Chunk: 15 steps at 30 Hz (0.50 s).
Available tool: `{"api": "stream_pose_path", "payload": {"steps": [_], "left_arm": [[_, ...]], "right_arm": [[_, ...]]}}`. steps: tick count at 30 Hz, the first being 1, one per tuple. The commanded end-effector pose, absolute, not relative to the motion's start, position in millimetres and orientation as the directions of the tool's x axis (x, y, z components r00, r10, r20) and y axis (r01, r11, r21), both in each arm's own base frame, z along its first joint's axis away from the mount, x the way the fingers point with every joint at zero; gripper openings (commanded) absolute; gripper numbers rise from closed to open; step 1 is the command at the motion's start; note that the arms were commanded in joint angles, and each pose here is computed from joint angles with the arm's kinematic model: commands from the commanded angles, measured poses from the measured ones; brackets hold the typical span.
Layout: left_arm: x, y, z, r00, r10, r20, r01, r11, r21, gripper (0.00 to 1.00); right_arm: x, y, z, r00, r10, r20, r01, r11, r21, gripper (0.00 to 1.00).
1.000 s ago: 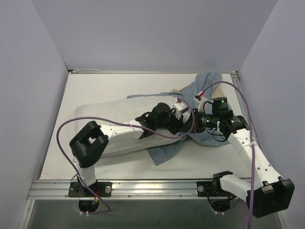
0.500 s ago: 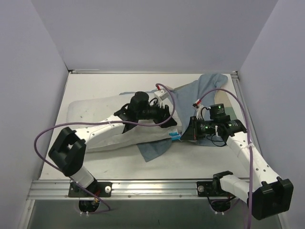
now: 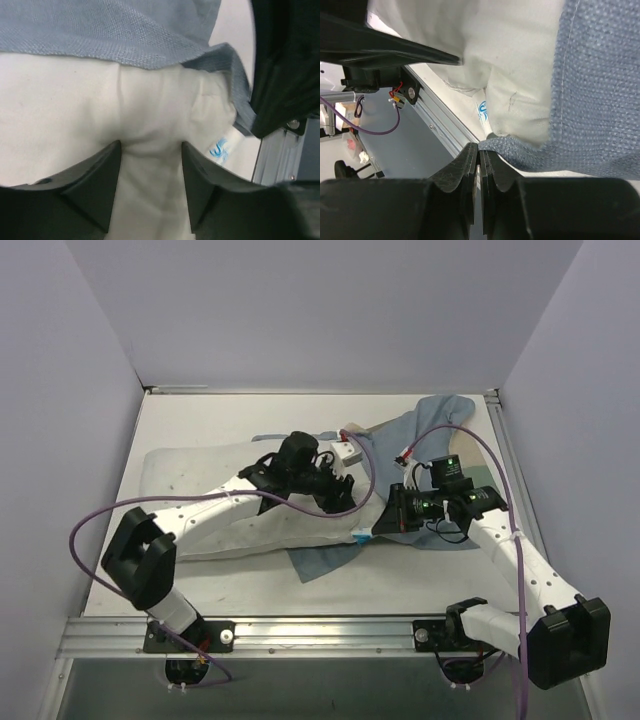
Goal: Put the pillow into the pillowcase
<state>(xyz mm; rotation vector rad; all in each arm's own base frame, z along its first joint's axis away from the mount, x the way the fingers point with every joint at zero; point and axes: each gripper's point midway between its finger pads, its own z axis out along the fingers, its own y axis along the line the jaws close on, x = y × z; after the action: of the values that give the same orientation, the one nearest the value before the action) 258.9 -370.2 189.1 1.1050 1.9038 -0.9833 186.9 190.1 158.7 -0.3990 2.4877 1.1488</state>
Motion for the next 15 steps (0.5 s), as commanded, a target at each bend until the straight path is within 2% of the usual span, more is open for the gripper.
{"api": "stream_pose_path", "payload": {"steps": [1, 2, 3, 4, 6, 8, 10, 15], "left_arm": [[265.8, -392.0, 164.1, -0.338, 0.38, -0.861, 0.916, 0.344, -0.208, 0.59], [273.8, -400.1, 164.1, -0.362, 0.352, -0.863, 0.899, 0.377, -0.224, 0.46], [282.6, -405.1, 143.2, -0.451, 0.333, -0.828, 0.849, 0.447, -0.283, 0.4], [297.5, -414.4, 145.6, -0.461, 0.272, -0.845, 0.823, 0.486, -0.293, 0.29], [325.1, -416.3, 128.9, -0.568, 0.157, -0.808, 0.698, 0.612, -0.372, 0.13], [359.2, -408.8, 135.3, -0.611, -0.019, -0.792, 0.58, 0.671, -0.463, 0.08], [381.4, -401.1, 136.7, -0.623, -0.108, -0.775, 0.499, 0.708, -0.499, 0.0], [381.8, -393.2, 145.9, -0.646, -0.139, -0.75, 0.495, 0.672, -0.551, 0.0]], "right_arm": [[187.4, 203.8, 181.5, -0.87, -0.109, -0.48, -0.452, 0.565, 0.691, 0.08], [185.7, 205.3, 184.4, -0.874, -0.101, -0.475, -0.445, 0.56, 0.699, 0.08], [181.6, 209.7, 186.7, -0.873, -0.111, -0.475, -0.452, 0.547, 0.704, 0.08], [181.0, 214.3, 191.3, -0.868, -0.109, -0.484, -0.462, 0.533, 0.709, 0.06], [171.8, 227.1, 210.4, -0.856, -0.112, -0.504, -0.489, 0.489, 0.722, 0.04], [151.9, 243.8, 229.9, -0.833, -0.163, -0.529, -0.544, 0.422, 0.725, 0.0], [142.0, 248.1, 245.5, -0.816, -0.193, -0.545, -0.573, 0.392, 0.72, 0.0], [169.2, 223.7, 206.4, -0.858, -0.139, -0.494, -0.486, 0.527, 0.697, 0.0]]}}
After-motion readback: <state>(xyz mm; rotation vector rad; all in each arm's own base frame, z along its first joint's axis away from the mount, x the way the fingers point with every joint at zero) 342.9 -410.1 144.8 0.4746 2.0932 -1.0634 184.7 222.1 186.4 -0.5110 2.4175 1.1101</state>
